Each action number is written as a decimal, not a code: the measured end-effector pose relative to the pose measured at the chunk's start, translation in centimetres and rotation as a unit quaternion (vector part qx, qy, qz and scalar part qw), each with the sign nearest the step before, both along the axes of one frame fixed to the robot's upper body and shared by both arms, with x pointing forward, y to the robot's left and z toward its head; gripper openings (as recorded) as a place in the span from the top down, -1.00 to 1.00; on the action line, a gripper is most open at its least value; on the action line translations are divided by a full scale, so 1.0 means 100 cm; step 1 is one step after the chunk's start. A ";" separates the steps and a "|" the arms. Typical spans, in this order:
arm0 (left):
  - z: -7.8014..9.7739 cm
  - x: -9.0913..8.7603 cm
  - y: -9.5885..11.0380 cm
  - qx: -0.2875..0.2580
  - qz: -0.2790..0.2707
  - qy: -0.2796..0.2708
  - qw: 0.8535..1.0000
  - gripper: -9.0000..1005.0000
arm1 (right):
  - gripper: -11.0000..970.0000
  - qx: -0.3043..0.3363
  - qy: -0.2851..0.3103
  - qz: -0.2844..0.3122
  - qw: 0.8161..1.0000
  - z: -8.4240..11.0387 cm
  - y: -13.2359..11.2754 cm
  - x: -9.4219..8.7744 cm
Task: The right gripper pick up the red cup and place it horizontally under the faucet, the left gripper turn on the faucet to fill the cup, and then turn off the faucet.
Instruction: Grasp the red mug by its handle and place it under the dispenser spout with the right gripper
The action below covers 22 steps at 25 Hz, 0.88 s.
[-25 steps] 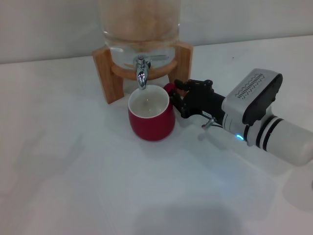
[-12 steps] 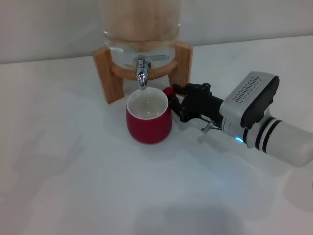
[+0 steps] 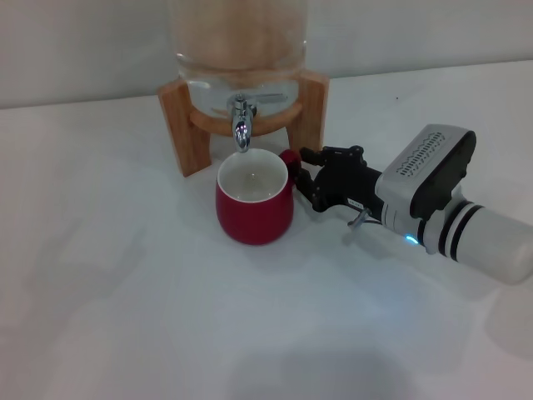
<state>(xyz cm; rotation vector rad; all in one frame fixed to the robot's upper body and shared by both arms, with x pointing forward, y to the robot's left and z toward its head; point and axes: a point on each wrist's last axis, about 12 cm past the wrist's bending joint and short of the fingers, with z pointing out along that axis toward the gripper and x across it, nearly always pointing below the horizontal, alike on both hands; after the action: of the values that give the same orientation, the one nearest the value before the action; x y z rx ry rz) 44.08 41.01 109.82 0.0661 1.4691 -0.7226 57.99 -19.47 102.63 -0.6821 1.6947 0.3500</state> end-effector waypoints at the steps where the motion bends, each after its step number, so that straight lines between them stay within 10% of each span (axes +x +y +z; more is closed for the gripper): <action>1: 0.000 0.000 0.000 0.000 0.000 0.000 1.000 -0.71 | 0.45 -0.002 0.001 0.002 1.000 -0.001 0.000 0.000; 22: 0.002 0.000 0.003 0.000 0.002 0.001 1.000 -0.70 | 0.44 0.001 0.012 0.022 1.000 -0.001 -0.007 -0.003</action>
<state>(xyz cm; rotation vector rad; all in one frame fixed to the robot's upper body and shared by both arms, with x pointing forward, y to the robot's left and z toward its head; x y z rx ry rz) 44.11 41.28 109.99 0.0630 1.4700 -0.7205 57.66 -20.17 102.51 -0.7177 1.7045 0.3927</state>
